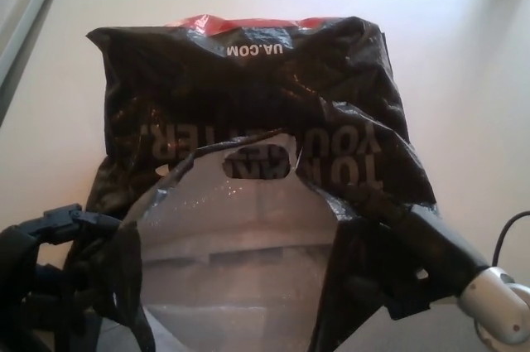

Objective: A plastic bag is kept infront of the robot in the middle of the desk and the robot uses both its hands to grab it from the top and lifts it up and then releases it.

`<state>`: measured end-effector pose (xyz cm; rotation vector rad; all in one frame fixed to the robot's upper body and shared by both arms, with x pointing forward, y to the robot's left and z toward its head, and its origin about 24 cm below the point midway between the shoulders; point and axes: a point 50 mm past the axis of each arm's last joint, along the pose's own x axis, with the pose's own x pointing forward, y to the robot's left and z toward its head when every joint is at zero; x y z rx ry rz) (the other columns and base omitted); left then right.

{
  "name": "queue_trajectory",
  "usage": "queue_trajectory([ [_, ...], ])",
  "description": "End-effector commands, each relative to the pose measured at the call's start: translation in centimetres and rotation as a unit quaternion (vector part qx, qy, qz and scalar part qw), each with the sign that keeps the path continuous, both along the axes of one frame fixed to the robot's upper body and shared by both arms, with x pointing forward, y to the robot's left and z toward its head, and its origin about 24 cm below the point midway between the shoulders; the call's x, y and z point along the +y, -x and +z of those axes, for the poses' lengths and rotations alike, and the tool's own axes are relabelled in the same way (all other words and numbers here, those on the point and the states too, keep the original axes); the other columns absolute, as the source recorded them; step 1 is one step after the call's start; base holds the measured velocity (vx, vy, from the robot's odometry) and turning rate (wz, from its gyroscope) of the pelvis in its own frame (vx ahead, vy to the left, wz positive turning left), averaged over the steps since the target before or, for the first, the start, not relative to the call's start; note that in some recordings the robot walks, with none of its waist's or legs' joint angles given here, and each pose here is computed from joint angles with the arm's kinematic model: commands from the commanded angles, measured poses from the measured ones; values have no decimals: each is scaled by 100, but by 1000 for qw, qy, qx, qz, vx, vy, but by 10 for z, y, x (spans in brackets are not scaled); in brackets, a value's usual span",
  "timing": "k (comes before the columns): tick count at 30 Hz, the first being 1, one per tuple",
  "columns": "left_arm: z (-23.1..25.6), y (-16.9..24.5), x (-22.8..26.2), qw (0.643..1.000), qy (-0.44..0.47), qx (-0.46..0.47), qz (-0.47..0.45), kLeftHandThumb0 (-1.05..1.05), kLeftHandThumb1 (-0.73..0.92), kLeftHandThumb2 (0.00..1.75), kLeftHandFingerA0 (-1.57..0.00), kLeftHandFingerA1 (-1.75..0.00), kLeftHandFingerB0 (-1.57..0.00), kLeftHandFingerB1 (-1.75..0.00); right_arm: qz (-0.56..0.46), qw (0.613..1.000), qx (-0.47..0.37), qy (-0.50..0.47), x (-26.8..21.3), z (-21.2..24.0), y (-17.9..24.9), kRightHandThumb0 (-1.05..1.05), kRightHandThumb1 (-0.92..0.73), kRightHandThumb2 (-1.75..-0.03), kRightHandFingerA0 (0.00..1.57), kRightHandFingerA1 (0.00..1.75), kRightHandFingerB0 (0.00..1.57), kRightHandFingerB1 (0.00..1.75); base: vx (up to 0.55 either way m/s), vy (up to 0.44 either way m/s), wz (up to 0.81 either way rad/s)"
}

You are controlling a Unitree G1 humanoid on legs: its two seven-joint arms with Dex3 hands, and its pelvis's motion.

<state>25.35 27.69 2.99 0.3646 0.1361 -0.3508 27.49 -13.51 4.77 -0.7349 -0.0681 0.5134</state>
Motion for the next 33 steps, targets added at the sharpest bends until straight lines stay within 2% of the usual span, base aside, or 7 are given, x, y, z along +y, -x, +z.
queue_trajectory([
  [1, -8, 2, -5, 998, 41, 53, 6, -70, 33, 73, -61, -76, -57, -72, -10, 1000, 0, 0, 4, -2, -5, -78, -65, -64, 9, 42, 2, 20, 0, 0, 0],
  [6, -10, 2, -11, 999, 10, 45, 22, -72, 44, 54, -88, -90, -81, -63, -12, 1000, -1, 1, 4, -4, -8, -77, -64, -62, 9, 42, 3, 21, 0, 0, 0],
  [7, -8, 2, -17, 997, 15, 11, 71, -37, 53, 56, -157, -131, -157, -124, -25, 1000, -11, -1, 4, -4, -11, -52, -51, -75, 28, 62, 22, 55, 0, 0, 0],
  [8, -7, 2, -18, 997, 16, 7, 77, -37, 53, 56, -157, -131, -157, -124, -26, 1000, -13, -2, 4, -4, -12, -52, -51, -75, 28, 62, 22, 55, 0, 0, 0],
  [9, -4, 1, -17, 996, 29, 20, 86, -19, 65, 59, -157, -132, -157, -136, -57, 997, -45, -33, 7, -3, -14, 8, -75, -60, 86, 175, 66, 175, 0, 0, 0],
  [29, 39, -25, 4, 986, 62, -45, 148, -34, 26, 89, -157, -144, -157, -145, -112, 976, -105, -155, -22, 30, -51, -13, -68, -67, 116, 166, 89, 148, 0, 0, 0],
  [33, 60, -36, 4, 982, 67, -86, 153, -60, 16, 96, -157, -150, -153, -149, -116, 966, -150, -178, -34, 54, -60, -11, -72, -58, 78, 175, 65, 175, 0, 0, 0],
])
